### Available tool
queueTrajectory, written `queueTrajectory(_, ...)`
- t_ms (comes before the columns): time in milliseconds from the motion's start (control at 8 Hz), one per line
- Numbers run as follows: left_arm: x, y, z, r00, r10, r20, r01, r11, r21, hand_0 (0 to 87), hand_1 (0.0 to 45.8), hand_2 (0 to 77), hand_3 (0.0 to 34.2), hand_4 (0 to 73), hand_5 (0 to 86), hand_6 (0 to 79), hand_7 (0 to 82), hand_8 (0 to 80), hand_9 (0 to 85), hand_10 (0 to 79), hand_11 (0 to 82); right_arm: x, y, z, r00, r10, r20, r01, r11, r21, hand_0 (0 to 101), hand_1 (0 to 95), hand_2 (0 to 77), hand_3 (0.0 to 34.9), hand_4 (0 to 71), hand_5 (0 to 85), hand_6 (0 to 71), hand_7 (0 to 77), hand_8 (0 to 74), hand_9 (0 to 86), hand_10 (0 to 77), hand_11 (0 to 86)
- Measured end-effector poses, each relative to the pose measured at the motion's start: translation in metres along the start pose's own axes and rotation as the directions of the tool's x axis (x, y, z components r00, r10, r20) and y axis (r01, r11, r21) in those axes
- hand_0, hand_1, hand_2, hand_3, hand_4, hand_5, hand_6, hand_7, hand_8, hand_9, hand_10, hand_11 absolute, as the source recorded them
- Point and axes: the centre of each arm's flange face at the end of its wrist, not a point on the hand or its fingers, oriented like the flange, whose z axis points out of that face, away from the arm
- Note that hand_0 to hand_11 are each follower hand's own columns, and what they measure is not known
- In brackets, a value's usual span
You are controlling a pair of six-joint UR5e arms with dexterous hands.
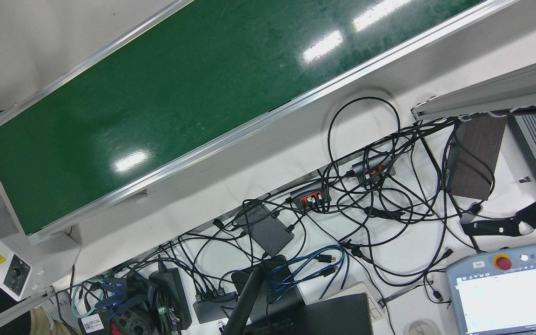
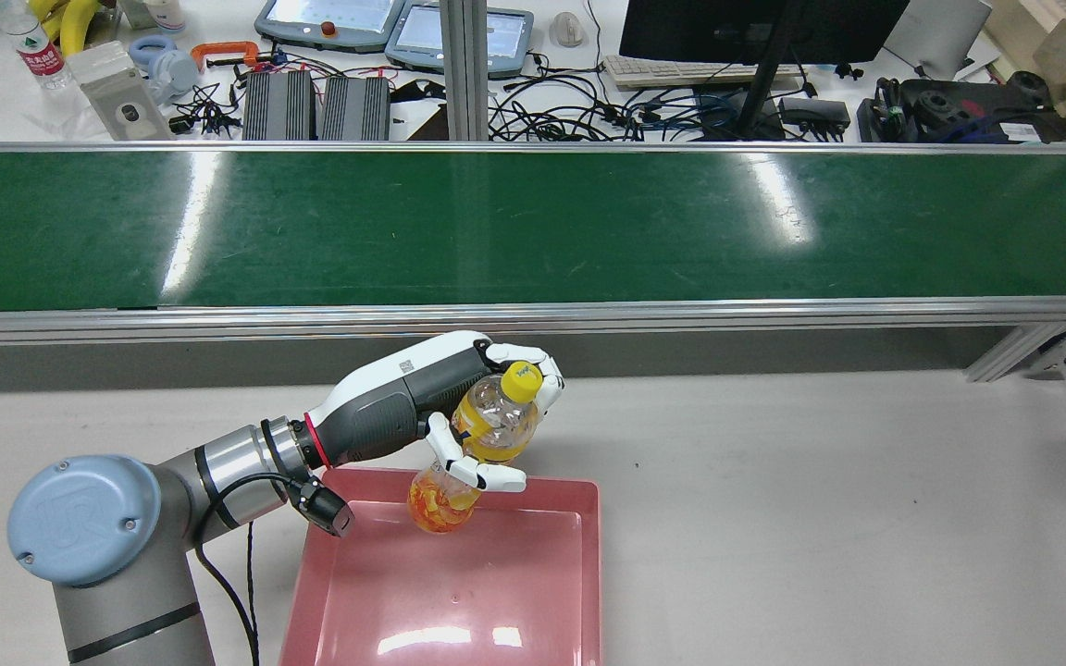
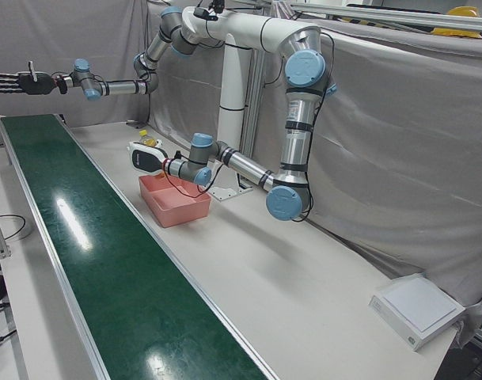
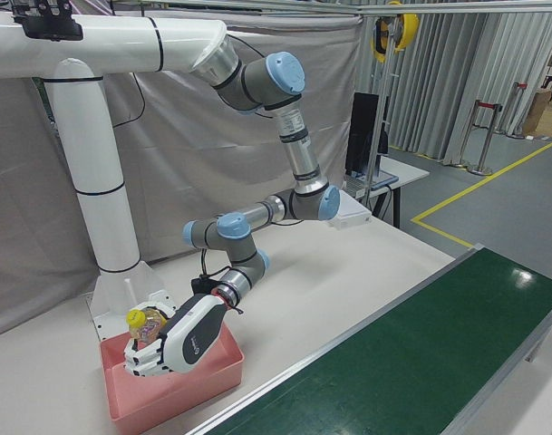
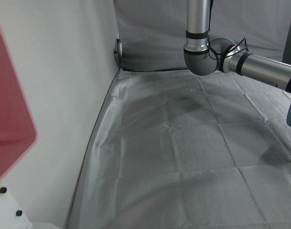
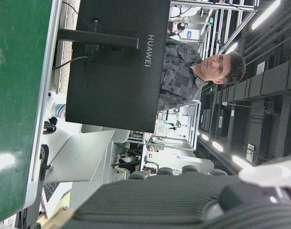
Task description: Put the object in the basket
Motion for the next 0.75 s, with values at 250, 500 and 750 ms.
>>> queueTrajectory(250,-0.014,-0.021,-0.028,1.000,0.005,-0.005,-0.005,1.000,-0.018,53.0,6.5,32.7,0.0,33.3,62.7,24.5,55.1,37.1,55.6,54.5,70.4,0.000,0.000,0.000,1.000,0.000,0.000,0.000,1.000,0.000,0,0.0,0.5,0.3,0.0,0.0,0.0,0.5,0.0,0.0,0.0,0.0)
queueTrajectory(500,-0.023,-0.041,-0.061,1.000,0.002,-0.016,-0.003,0.999,-0.033,53.2,6.5,32.7,0.0,5.5,21.8,1.6,7.1,2.7,8.2,18.5,31.6,0.000,0.000,0.000,1.000,0.000,0.000,0.000,1.000,0.000,0,0.0,0.5,0.2,0.0,0.0,0.0,0.5,0.0,0.0,0.0,0.0)
queueTrajectory(750,-0.017,-0.027,-0.065,1.000,-0.006,-0.016,0.004,0.997,-0.079,54.2,12.5,2.2,0.0,7.1,1.1,1.1,2.2,0.5,1.6,8.7,12.0,0.000,0.000,0.000,1.000,0.000,0.000,0.000,1.000,0.000,0,0.0,0.5,0.3,0.0,0.0,0.0,0.5,0.0,0.0,0.0,0.0)
